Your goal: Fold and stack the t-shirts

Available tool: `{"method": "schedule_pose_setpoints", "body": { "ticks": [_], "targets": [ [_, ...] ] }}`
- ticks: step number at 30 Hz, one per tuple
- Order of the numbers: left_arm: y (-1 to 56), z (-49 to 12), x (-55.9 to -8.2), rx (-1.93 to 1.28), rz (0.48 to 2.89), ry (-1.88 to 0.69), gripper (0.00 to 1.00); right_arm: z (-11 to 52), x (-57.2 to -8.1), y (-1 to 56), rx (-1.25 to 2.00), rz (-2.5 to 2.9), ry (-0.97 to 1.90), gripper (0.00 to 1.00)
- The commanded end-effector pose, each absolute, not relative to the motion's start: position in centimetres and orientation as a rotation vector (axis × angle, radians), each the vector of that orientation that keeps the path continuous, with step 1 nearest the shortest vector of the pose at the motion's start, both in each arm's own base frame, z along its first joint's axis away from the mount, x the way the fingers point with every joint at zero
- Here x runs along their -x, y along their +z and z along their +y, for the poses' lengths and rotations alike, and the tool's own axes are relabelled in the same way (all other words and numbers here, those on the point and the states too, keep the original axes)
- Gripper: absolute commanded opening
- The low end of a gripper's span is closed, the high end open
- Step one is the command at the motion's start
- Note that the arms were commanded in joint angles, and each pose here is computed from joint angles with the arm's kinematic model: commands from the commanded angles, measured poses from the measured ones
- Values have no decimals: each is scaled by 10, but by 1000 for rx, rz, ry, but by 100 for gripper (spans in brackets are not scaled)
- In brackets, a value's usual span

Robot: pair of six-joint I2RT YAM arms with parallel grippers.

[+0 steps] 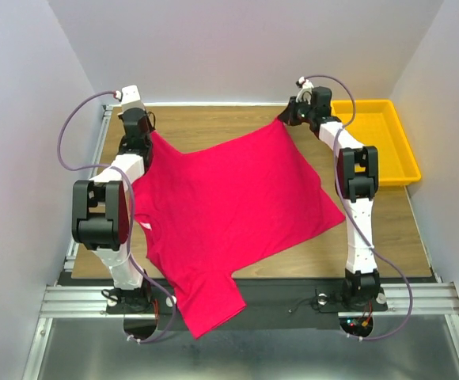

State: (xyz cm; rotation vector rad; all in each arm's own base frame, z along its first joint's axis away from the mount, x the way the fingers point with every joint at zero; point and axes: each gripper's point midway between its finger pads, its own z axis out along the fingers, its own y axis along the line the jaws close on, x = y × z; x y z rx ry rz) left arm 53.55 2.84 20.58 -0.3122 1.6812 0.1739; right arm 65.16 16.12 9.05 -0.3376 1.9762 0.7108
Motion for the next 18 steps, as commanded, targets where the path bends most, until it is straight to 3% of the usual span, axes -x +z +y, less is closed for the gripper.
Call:
{"method": "schedule_pose_setpoints", "body": {
  "ticks": [1,3,18],
  "targets": [
    [270,49,-542,368,1517,227,0,151,-683,148,289,1804,667,4],
    [265,50,-541,363,1528,232,0,152,-684,151,277,1797,675,0],
    [260,20,-537,130,1581,95,0,155,-674,155,319,1797,686,1]
  ]
}}
